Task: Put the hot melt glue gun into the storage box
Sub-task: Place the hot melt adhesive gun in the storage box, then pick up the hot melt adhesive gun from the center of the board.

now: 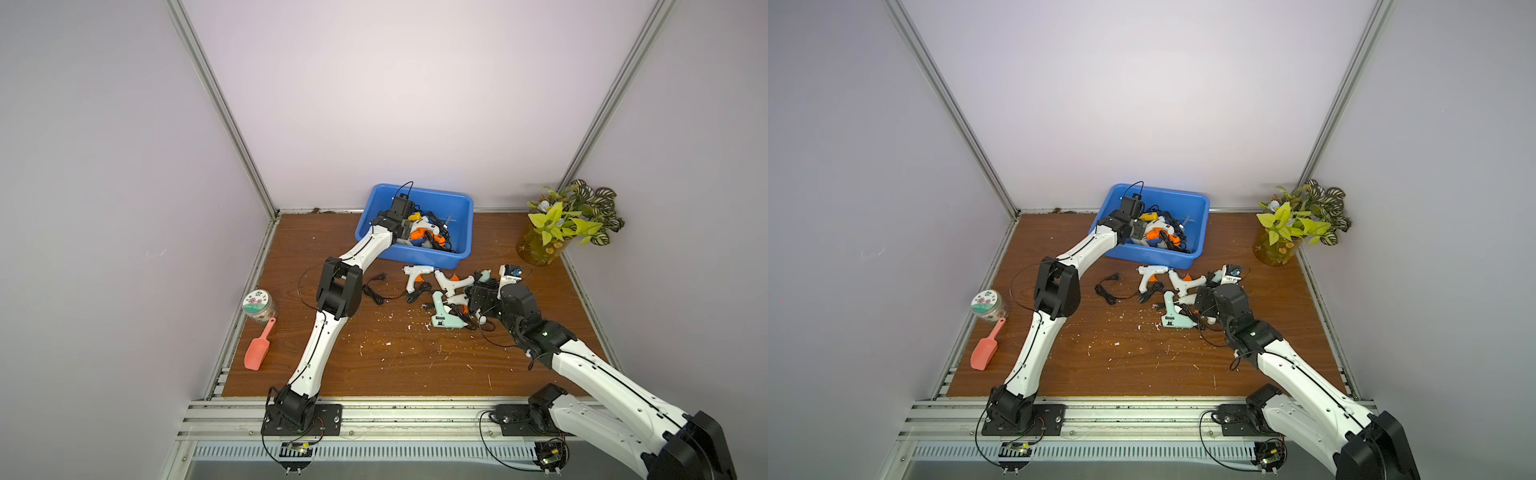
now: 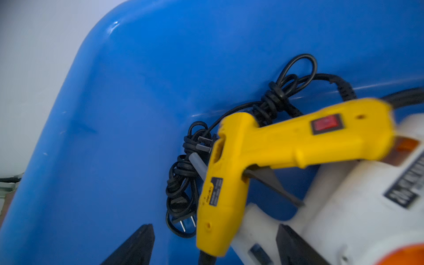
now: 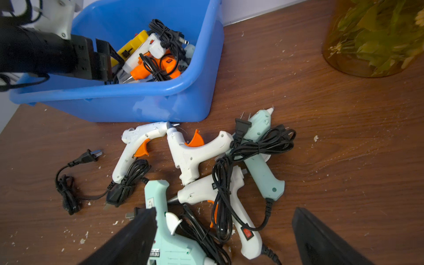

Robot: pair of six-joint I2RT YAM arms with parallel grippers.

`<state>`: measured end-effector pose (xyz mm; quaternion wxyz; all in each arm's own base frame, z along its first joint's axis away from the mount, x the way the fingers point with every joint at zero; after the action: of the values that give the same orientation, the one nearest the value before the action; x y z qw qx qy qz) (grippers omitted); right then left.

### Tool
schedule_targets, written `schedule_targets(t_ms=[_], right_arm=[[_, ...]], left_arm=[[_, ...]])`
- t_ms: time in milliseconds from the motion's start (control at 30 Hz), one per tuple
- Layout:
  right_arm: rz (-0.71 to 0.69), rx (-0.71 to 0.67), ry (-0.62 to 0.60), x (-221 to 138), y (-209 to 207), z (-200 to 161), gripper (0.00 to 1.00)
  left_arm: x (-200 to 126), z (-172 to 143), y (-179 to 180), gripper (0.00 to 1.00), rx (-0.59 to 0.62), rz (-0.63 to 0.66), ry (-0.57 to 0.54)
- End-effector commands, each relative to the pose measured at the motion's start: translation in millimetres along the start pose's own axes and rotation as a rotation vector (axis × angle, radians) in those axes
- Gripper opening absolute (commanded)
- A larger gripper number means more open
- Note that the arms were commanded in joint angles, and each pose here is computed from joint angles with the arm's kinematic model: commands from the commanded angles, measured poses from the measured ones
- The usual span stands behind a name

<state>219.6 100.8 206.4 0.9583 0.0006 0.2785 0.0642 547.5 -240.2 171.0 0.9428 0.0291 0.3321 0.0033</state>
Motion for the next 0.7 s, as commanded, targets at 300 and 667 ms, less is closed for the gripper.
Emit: schedule_targets(t_ms=[300,667], right_arm=[[0.196,-0.068,0.004,12.7,23.6,8.8,0.81],[0.257,-0.153,0.083,26.8,55.1,0.8,0.73]], left_arm=[[-140.2,54.4,36.1,0.99,-0.274,-0.142,-0.242],[-222.4,-21.5,102.3,0.99,-0.553,-0.123,-0.372]])
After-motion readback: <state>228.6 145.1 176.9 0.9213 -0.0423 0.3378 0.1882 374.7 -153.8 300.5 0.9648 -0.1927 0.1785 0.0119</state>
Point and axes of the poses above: each gripper's point midway between its finger pads, its own x axis out along the fingers, its own y axis along the line the jaws close on, z = x × y, the point moved 9 cm from there along -x, back along the fingers, and after that the axes turned 15 degrees about -x, right-handed, at the moved point
